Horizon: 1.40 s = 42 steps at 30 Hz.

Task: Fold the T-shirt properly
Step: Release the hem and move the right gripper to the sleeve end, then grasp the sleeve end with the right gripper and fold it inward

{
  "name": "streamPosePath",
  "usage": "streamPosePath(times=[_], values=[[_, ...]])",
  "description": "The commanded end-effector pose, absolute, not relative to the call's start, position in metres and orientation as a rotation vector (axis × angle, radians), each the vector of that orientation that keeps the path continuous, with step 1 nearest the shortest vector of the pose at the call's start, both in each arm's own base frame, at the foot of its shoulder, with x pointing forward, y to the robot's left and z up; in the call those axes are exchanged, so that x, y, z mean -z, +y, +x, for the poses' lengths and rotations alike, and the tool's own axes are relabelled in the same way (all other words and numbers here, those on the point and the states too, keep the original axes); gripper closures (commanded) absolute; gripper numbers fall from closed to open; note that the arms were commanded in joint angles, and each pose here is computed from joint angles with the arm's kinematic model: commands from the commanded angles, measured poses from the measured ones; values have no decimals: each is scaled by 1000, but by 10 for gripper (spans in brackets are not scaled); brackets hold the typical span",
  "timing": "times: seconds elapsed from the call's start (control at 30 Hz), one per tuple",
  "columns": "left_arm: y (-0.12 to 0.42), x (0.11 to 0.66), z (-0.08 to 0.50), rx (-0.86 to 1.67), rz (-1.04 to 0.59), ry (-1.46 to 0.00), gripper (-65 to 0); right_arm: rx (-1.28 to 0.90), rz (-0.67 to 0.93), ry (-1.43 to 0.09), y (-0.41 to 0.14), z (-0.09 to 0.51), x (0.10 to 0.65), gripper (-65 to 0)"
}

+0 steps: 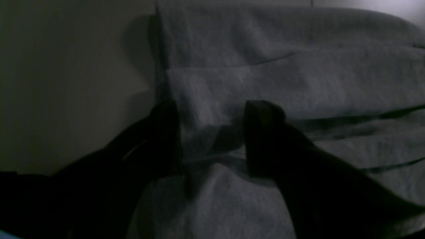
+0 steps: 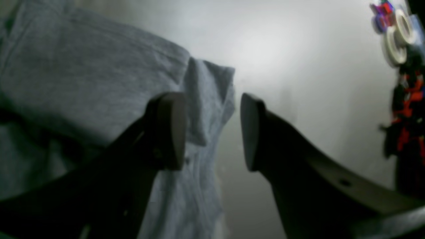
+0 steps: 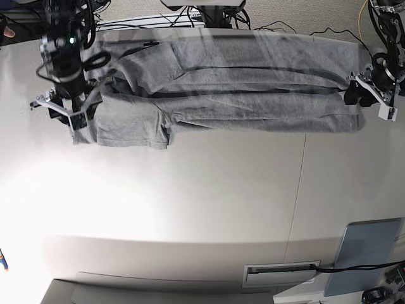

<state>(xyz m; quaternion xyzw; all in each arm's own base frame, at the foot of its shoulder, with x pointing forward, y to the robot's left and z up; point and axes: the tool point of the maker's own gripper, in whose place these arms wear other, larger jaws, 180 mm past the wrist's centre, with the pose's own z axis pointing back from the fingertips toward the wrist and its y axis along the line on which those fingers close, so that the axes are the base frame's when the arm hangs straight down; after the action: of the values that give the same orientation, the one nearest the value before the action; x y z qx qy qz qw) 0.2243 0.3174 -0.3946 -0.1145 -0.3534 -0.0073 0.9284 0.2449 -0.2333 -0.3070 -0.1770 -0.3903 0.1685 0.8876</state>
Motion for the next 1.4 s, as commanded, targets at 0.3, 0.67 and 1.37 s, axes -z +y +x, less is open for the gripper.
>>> streamPosePath(times=[0.3, 0.67, 1.37], values=[[323, 380, 233, 35, -224, -767, -333, -185, -239, -830, -241, 315, 333, -268], [323, 380, 233, 35, -224, -767, -333, -80, -95, -675, -241, 349, 384, -267], [323, 380, 233, 35, -224, -767, -333, -145, -72, -672, -235, 356, 381, 0]])
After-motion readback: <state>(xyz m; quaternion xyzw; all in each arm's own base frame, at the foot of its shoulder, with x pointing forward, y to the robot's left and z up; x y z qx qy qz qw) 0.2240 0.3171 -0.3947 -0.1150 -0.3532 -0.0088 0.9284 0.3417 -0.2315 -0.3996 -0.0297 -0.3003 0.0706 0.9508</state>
